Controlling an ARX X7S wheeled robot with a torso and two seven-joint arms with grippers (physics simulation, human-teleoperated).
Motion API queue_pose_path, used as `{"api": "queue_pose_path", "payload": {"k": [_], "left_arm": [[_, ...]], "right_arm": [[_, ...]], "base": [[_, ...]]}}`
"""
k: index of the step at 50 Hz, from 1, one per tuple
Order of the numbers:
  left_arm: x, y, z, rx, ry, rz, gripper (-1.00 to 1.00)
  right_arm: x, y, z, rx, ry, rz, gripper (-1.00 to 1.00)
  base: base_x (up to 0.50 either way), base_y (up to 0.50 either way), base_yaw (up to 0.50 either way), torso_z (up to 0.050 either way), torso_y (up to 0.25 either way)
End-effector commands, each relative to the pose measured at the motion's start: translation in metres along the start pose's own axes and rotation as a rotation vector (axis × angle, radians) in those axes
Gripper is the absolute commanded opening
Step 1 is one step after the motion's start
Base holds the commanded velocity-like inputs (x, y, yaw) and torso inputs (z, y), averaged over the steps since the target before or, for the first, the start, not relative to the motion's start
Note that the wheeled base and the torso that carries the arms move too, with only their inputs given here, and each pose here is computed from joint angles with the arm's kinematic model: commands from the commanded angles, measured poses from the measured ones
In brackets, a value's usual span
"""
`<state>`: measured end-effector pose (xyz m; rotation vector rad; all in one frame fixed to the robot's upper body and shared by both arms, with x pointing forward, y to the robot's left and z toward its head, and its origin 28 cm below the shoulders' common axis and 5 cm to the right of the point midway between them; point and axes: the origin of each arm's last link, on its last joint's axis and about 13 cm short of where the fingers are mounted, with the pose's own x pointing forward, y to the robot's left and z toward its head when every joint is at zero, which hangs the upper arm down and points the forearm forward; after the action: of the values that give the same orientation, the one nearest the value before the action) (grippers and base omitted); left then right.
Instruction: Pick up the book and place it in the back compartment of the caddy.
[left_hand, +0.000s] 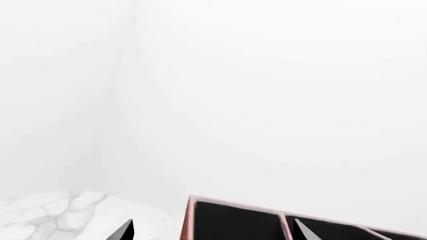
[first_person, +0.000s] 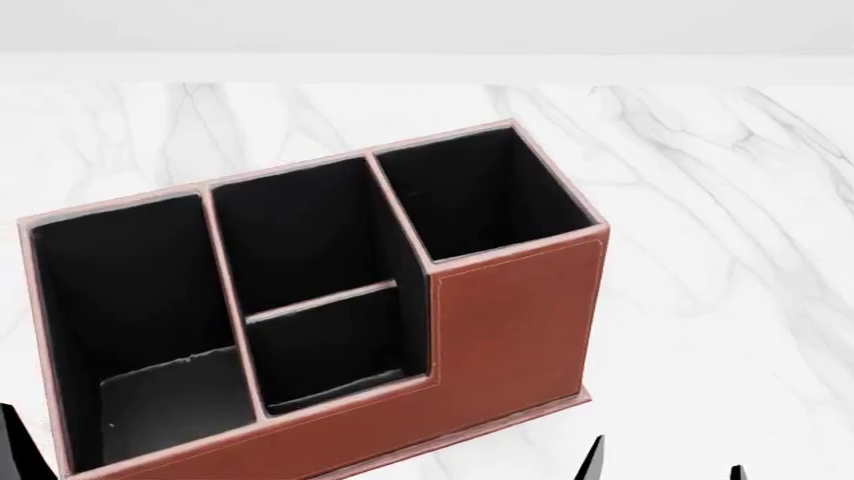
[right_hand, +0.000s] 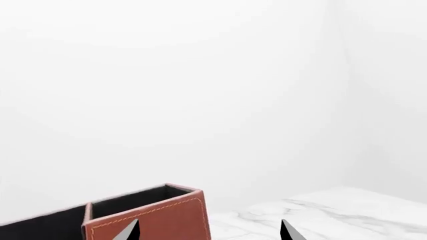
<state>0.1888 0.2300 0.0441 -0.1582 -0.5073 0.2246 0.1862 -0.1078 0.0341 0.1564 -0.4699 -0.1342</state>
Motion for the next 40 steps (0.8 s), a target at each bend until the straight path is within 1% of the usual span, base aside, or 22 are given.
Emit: {"api": "queue_pose_path", "payload": {"k": [1,7,12,15,16,18,20,21,22,23,24,25,27,28,29,30,31,33,35,37,38,40], "left_arm": [[0.000,0.000,-0.001,0.002,0.005,-0.001,1.00],[0.001,0.000,0.000,0.013,0.010,-0.009,1.00],[0.005,0.001,-0.003,0.021,0.035,-0.030,1.00],[0.007,0.002,-0.005,0.049,0.022,-0.032,1.00],[0.009,0.003,-0.007,0.064,0.034,-0.048,1.00],[0.014,0.004,-0.010,0.063,0.055,-0.072,1.00],[0.017,0.005,-0.013,0.103,0.073,-0.143,1.00],[0.019,0.006,-0.015,0.101,0.077,-0.169,1.00],[0.023,0.007,-0.016,0.099,0.106,-0.194,1.00],[0.024,0.008,-0.017,0.099,0.118,-0.209,1.00],[0.026,0.009,-0.018,0.108,0.123,-0.201,1.00],[0.029,0.010,-0.019,0.105,0.128,-0.204,1.00],[0.035,0.013,-0.021,0.087,0.167,-0.256,1.00],[0.037,0.014,-0.023,0.091,0.182,-0.261,1.00],[0.042,0.016,-0.027,0.091,0.208,-0.264,1.00],[0.048,0.018,-0.033,0.074,0.248,-0.295,1.00],[0.052,0.019,-0.035,0.060,0.267,-0.300,1.00],[0.057,0.022,-0.039,0.068,0.289,-0.323,1.00],[0.062,0.024,-0.040,0.039,0.302,-0.311,1.00],[0.069,0.027,-0.041,0.032,0.327,-0.351,1.00],[0.072,0.028,-0.041,0.033,0.331,-0.346,1.00],[0.076,0.029,-0.041,0.005,0.363,-0.393,1.00]], "right_arm": [[0.000,0.000,0.000,0.006,0.001,0.005,1.00],[0.000,0.000,-0.001,0.001,0.000,0.008,1.00],[0.000,0.001,-0.001,-0.002,0.001,0.012,1.00],[0.001,0.001,-0.002,-0.001,0.003,0.010,1.00],[0.000,0.002,-0.002,-0.002,0.005,0.014,1.00],[0.001,0.002,-0.003,-0.004,0.008,0.016,1.00],[0.000,0.002,-0.002,-0.002,0.005,0.016,1.00],[0.000,0.002,-0.002,-0.001,0.005,0.016,1.00],[0.001,0.001,-0.003,0.000,0.005,0.015,1.00],[0.001,0.001,-0.003,-0.001,0.006,0.015,1.00],[0.001,0.001,-0.003,-0.001,0.006,0.015,1.00],[0.001,0.001,-0.003,0.000,0.006,0.016,1.00],[0.001,0.001,-0.003,0.000,0.007,0.016,1.00],[0.001,0.001,-0.003,0.001,0.007,0.016,1.00],[0.001,0.001,-0.003,0.001,0.008,0.016,1.00],[0.001,0.001,-0.004,0.002,0.009,0.018,1.00],[0.001,0.001,-0.004,0.000,0.010,0.019,1.00],[0.001,0.001,-0.004,0.001,0.011,0.019,1.00],[0.002,0.001,-0.005,0.000,0.013,0.020,1.00],[0.002,0.001,-0.005,0.000,0.016,0.020,1.00],[0.002,0.001,-0.006,0.001,0.018,0.019,1.00],[0.003,0.002,-0.006,0.000,0.021,0.019,1.00]], "base": [[0.00,0.00,0.00,0.000,0.000],[0.00,0.00,0.00,0.000,0.000],[0.00,0.00,0.00,0.000,0.000],[0.00,0.00,0.00,0.000,0.000],[0.00,0.00,0.00,0.000,0.000],[0.00,0.00,0.00,0.000,0.000],[0.00,0.00,0.00,0.000,0.000],[0.00,0.00,0.00,0.000,0.000],[0.00,0.00,0.00,0.000,0.000],[0.00,0.00,0.00,0.000,0.000],[0.00,0.00,0.00,0.000,0.000],[0.00,0.00,0.00,0.000,0.000],[0.00,0.00,0.00,0.000,0.000],[0.00,0.00,0.00,0.000,0.000],[0.00,0.00,0.00,0.000,0.000],[0.00,0.00,0.00,0.000,0.000],[0.00,0.00,0.00,0.000,0.000],[0.00,0.00,0.00,0.000,0.000],[0.00,0.00,0.00,0.000,0.000],[0.00,0.00,0.00,0.000,0.000],[0.00,0.00,0.00,0.000,0.000],[0.00,0.00,0.00,0.000,0.000]]}}
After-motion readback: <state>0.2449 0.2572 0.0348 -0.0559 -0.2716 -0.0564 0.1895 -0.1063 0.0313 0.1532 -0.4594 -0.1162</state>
